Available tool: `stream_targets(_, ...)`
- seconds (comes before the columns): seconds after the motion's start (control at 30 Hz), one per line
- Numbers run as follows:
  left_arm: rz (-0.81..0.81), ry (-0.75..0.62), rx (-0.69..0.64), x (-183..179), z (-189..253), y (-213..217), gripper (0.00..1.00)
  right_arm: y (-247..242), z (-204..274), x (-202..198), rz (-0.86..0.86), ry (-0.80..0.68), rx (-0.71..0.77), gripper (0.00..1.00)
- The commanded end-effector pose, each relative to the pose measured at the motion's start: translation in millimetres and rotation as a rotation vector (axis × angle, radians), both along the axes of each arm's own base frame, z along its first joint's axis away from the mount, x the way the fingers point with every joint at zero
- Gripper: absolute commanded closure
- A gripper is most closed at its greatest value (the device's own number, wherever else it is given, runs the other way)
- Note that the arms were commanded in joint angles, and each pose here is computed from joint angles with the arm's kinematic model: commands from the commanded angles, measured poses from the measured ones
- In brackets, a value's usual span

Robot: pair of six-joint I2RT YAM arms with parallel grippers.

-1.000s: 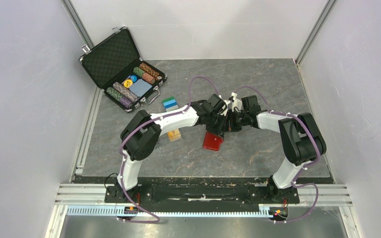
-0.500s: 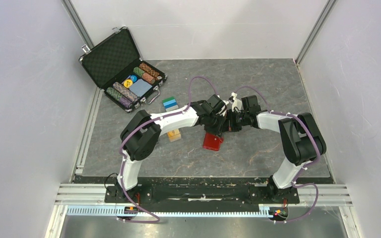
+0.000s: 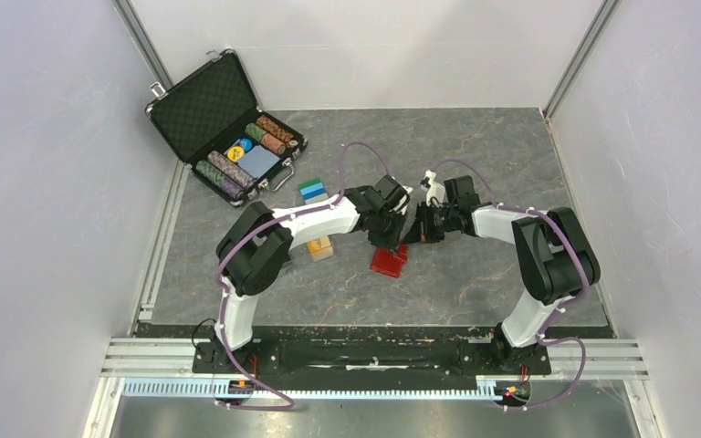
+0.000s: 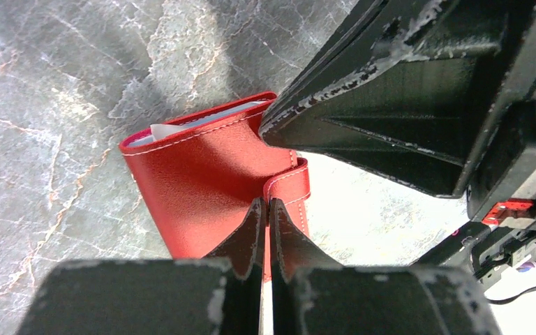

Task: Put the credit cards into the card holder
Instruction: Close the card holder at the center of the board.

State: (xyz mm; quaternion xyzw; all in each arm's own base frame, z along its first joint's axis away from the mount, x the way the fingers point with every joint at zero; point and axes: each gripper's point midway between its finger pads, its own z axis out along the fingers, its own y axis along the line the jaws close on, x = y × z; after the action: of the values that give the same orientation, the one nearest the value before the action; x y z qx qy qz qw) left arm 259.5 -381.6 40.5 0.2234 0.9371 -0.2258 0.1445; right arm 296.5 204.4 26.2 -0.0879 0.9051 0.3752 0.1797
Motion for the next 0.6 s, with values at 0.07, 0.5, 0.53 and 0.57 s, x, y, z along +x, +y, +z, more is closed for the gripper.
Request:
stream_targets(0.07, 0.047, -0.051, -0.035, 11, 24, 4, 0.98, -2, -4, -4, 0.017, 0.009, -0.016, 1.00)
stream_targets(0.5, 0.060, -0.061, 0.021, 11, 11, 18, 0.98, -2, 5, 1, 0.030, -0.029, -0.017, 1.00)
stream_targets(0.53, 0.061, -0.065, 0.026, 12, 10, 19, 0.98, -2, 6, 2, 0.035, -0.036, -0.018, 1.00)
stream_targets(0.57, 0.063, -0.068, 0.035, 12, 9, 20, 0.98, -2, 7, 2, 0.036, -0.037, -0.020, 1.00)
